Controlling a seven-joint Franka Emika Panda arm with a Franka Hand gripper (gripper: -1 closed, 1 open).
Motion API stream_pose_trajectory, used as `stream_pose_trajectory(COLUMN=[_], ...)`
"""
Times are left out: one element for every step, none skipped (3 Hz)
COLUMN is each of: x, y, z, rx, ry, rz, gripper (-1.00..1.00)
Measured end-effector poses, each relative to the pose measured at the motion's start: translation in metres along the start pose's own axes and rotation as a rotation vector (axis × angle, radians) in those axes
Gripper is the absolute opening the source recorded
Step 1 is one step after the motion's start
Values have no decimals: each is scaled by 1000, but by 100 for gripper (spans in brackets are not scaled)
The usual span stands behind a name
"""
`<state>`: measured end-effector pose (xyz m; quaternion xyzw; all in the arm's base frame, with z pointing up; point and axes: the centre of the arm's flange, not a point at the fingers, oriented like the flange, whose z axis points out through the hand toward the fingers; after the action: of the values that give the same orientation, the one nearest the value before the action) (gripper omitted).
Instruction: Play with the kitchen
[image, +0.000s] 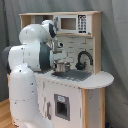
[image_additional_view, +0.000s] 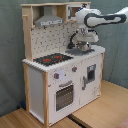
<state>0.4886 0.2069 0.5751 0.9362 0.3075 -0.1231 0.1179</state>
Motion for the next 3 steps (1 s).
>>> stream_pose_trajectory(x=[-3, 9, 23], y=[13, 19, 24], z=[6, 16, 31], rx=[-24, -47, -67], ry=[50, 102, 149], rz=[22, 26, 26], gripper=[-100, -100, -100])
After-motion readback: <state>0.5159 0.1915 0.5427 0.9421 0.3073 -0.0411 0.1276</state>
